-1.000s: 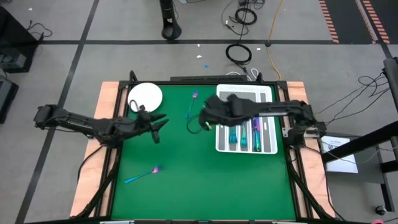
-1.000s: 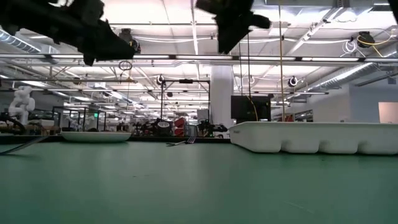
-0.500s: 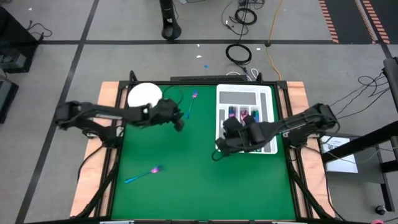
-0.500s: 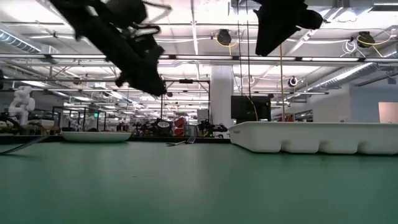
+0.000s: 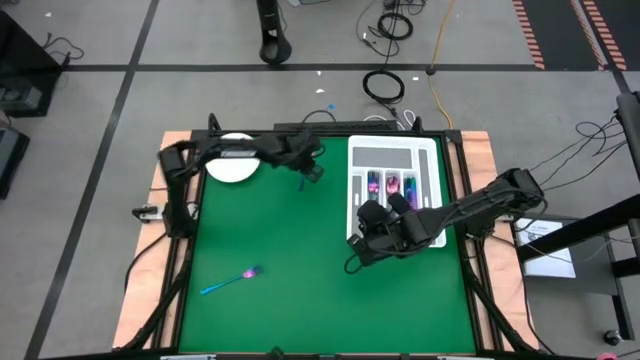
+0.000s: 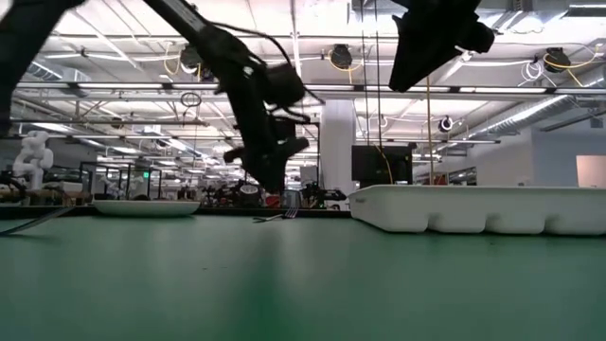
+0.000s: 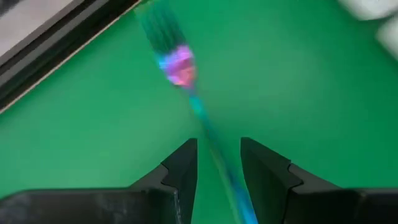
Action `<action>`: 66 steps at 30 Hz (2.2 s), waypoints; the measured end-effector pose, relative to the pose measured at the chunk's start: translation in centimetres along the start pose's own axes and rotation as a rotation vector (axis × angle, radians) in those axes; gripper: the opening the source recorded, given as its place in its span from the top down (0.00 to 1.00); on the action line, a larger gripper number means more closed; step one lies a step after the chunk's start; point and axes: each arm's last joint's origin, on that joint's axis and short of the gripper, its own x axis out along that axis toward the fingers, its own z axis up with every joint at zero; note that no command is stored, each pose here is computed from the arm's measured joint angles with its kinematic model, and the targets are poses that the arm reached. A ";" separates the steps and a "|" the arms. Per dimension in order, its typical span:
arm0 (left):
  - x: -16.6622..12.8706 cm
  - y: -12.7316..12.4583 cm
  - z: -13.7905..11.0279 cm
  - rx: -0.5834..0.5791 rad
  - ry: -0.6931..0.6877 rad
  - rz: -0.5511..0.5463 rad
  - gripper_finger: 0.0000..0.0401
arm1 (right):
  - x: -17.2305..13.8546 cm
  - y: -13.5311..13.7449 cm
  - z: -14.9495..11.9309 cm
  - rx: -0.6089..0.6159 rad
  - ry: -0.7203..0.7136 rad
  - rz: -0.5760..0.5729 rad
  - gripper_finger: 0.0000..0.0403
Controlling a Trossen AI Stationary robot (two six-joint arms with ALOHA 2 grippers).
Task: Sort silverware
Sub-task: Put the blue fork into the white cutlery tray
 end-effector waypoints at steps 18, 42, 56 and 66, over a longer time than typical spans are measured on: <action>5.7 3.3 3.3 -0.074 0.207 -0.080 0.69 | -1.2 -0.3 -1.5 -0.124 0.044 -0.028 0.83; 5.7 4.3 2.9 -0.004 0.268 -0.123 0.98 | -2.2 -0.8 -1.2 -0.069 0.003 -0.015 0.83; -2.0 1.9 5.1 0.155 0.042 -0.259 0.99 | -4.1 -0.6 -3.2 -0.106 -0.003 -0.010 0.83; -13.2 -3.4 4.3 0.324 -0.378 -0.490 1.00 | -4.9 0.6 -3.6 -0.031 -0.035 0.089 0.83</action>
